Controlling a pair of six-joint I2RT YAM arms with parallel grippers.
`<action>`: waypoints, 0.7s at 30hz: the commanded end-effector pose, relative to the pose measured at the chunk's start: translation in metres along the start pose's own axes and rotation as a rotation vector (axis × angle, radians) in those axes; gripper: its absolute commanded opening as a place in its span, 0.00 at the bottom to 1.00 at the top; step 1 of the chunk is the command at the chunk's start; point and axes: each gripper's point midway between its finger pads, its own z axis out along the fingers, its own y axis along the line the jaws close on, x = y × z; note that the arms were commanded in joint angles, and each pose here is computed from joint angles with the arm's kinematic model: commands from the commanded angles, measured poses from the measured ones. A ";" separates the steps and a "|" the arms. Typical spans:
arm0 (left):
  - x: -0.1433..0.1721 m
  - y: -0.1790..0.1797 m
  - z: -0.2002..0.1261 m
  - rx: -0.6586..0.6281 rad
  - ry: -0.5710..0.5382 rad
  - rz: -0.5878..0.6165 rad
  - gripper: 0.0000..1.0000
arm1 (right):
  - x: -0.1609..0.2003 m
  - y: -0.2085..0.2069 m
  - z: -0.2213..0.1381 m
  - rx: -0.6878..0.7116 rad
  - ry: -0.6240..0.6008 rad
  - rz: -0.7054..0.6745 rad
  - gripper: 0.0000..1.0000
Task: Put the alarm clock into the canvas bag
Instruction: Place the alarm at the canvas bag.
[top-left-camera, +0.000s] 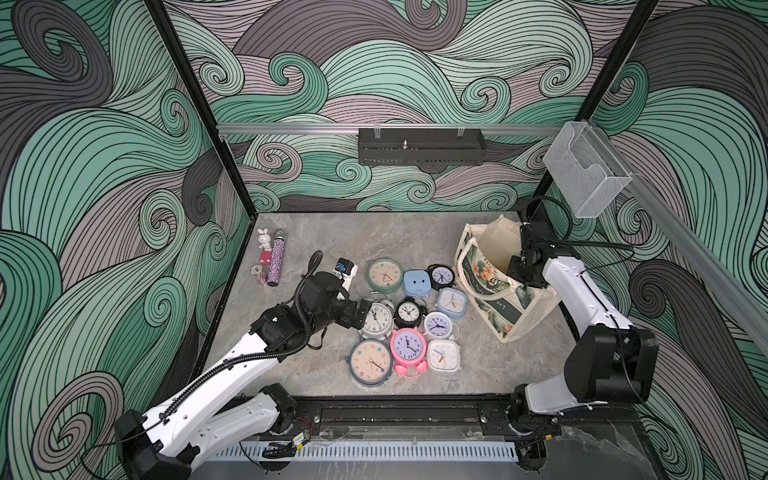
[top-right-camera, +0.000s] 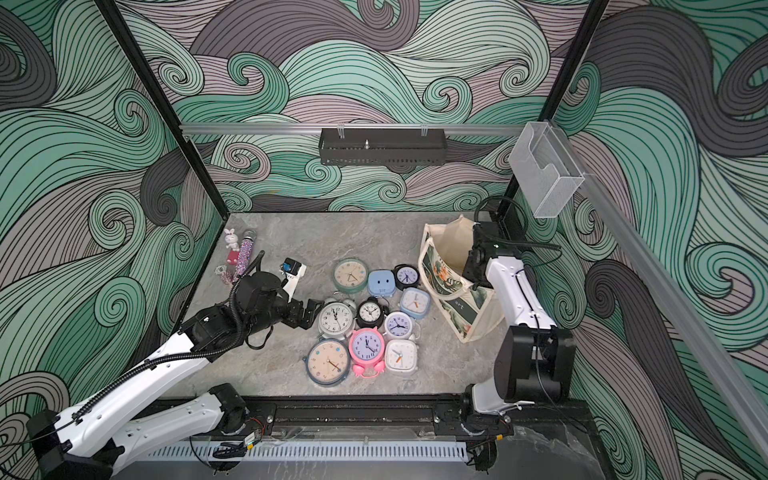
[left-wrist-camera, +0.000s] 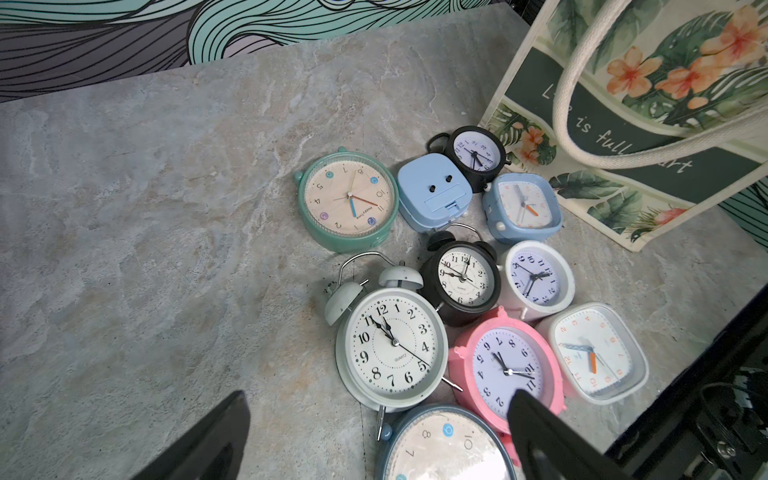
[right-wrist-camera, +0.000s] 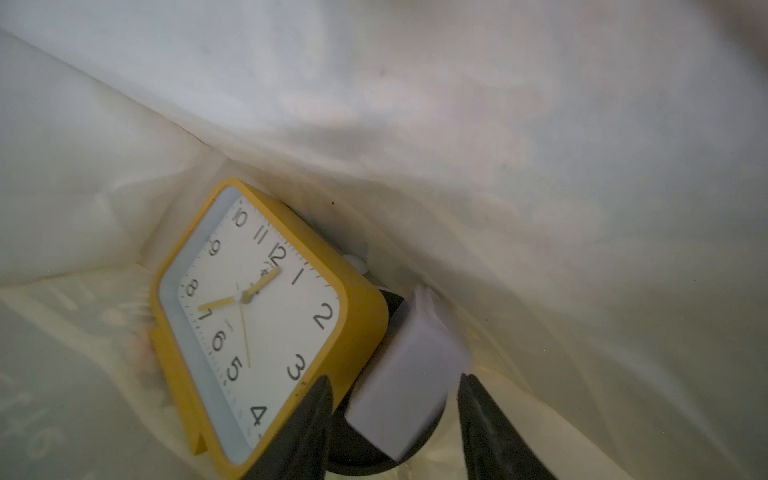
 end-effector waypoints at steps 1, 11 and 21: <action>-0.003 0.003 -0.004 -0.025 0.019 -0.016 0.99 | 0.004 0.012 -0.008 -0.079 0.001 0.015 0.62; 0.012 -0.005 0.012 -0.002 0.171 -0.023 0.99 | -0.010 0.032 -0.071 -0.224 -0.158 -0.011 0.82; 0.014 0.003 0.058 -0.086 0.326 -0.003 0.87 | 0.002 0.050 -0.139 -0.422 -0.272 -0.089 0.96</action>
